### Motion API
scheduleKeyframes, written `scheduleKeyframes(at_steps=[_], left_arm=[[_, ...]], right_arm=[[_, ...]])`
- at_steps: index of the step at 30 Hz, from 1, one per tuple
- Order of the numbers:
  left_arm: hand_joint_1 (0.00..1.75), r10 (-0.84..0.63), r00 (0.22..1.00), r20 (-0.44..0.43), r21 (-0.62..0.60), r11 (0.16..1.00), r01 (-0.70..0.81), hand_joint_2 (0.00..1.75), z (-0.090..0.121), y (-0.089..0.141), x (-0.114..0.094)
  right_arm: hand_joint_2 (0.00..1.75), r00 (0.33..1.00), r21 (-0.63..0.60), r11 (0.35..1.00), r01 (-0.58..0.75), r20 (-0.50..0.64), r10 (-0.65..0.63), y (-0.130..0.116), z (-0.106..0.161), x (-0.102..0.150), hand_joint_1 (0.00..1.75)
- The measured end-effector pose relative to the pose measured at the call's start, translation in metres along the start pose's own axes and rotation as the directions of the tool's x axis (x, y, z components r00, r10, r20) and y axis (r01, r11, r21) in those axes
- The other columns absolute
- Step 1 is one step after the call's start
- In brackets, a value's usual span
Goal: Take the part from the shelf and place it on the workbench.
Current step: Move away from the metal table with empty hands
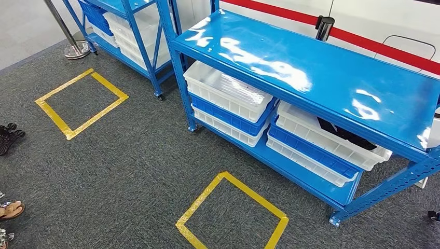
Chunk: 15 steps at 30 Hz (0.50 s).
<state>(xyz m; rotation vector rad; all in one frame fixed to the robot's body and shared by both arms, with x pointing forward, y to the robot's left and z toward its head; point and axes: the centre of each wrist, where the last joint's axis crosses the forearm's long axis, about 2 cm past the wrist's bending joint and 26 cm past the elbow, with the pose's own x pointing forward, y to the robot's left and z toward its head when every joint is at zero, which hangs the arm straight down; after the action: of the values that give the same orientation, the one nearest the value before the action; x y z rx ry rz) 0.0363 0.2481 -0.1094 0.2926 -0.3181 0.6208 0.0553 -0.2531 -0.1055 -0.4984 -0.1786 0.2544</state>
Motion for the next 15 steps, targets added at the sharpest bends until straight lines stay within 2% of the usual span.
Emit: scheduleKeyframes(at_steps=[15], left_arm=[[0.0, 0.003, 1.0, 0.009, -0.005, 1.0, -0.003, 0.0, 0.0007, -0.0017, -0.0006]], right_arm=[[0.0, 0.999, -0.017, 0.999, 0.041, 0.014, -0.041, -0.0025, -0.0015, -0.0023, 0.0]])
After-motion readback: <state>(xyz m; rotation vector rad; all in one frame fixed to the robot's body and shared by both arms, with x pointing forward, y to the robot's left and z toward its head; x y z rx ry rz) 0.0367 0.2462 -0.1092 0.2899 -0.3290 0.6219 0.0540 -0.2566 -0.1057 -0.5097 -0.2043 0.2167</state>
